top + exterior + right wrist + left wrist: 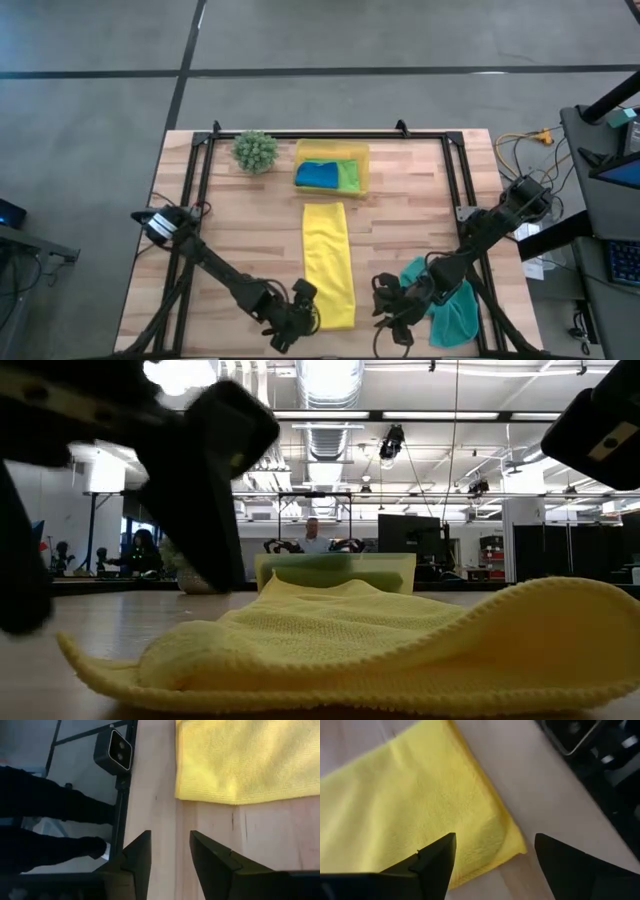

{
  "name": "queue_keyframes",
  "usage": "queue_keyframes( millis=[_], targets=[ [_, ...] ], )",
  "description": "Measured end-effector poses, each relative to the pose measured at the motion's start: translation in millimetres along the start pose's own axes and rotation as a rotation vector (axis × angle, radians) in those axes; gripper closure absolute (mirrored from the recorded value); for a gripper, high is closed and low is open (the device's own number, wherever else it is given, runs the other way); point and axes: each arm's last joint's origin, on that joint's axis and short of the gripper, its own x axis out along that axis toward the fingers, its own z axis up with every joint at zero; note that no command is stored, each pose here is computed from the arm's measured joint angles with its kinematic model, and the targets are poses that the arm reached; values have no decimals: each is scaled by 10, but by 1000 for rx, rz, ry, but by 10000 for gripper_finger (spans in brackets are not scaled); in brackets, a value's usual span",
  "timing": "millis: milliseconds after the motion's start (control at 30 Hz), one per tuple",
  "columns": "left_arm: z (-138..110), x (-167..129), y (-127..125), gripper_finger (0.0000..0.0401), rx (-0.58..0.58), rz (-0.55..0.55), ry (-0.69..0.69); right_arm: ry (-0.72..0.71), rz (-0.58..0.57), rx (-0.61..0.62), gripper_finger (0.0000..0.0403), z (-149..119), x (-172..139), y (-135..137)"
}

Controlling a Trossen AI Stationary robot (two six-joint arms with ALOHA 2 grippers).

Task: Fold microfiber towels
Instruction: Fold the yellow towel

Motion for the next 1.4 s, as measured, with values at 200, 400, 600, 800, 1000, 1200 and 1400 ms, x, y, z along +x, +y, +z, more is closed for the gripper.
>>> queue_keyframes(
  millis=[200, 400, 600, 800, 1000, 1200, 1400],
  targets=[
    [-66, 122, 54, 143, -17, -97, 50, 4, -1, 12, 282, -9, -1, 6],
    [-91, 142, 60, 146, -16, -77, 58, 7, -7, 15, 288, -14, -2, 3],
    [-146, 171, 52, 202, 0, 34, 81, -20, -44, -30, 292, -9, 2, -12],
    [-147, 221, -59, 303, 32, 48, 88, -27, -54, -45, 292, -8, 5, -17],
    [-113, 182, -147, 393, 48, 86, 44, -62, -85, -108, 296, -14, 6, -15],
    [-109, 178, -147, 395, 38, 95, 38, -173, -6, -359, 281, 3, 139, 29],
    [-100, 184, -109, 399, -49, 98, 32, -114, -22, -595, 226, -89, 431, 8]
  ],
)
